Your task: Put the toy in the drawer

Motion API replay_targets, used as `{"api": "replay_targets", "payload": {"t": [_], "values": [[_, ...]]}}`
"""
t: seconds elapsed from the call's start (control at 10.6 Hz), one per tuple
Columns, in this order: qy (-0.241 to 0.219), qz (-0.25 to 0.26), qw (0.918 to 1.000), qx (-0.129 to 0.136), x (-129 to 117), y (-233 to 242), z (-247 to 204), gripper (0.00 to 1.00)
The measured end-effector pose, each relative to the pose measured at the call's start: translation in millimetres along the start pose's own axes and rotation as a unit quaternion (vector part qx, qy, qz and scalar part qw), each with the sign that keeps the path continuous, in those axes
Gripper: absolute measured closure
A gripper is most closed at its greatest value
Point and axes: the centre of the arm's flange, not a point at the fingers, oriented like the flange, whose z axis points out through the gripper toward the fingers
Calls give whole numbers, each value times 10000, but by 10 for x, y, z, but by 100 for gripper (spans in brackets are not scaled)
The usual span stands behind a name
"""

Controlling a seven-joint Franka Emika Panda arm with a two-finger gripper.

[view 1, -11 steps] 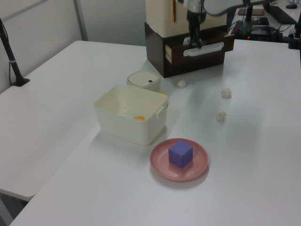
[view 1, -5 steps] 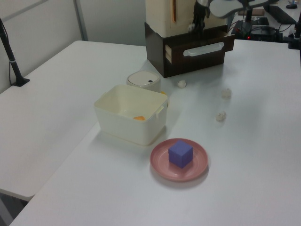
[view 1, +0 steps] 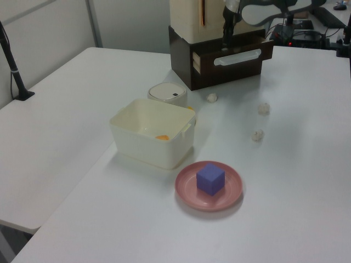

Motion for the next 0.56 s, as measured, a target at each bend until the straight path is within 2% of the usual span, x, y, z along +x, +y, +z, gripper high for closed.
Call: {"api": "replay_targets", "payload": {"t": [0.09,0.28,0.38,0.56], "values": [[-347,306,9985,275,1,-158,-222,0],[-1035,705,9879,916,-38,-629,-761,0],[-1280,900,9814,1114,-59,-852,-997,0],[-1639,1009,9726,1302,-119,-1194,-1246,0]]}}
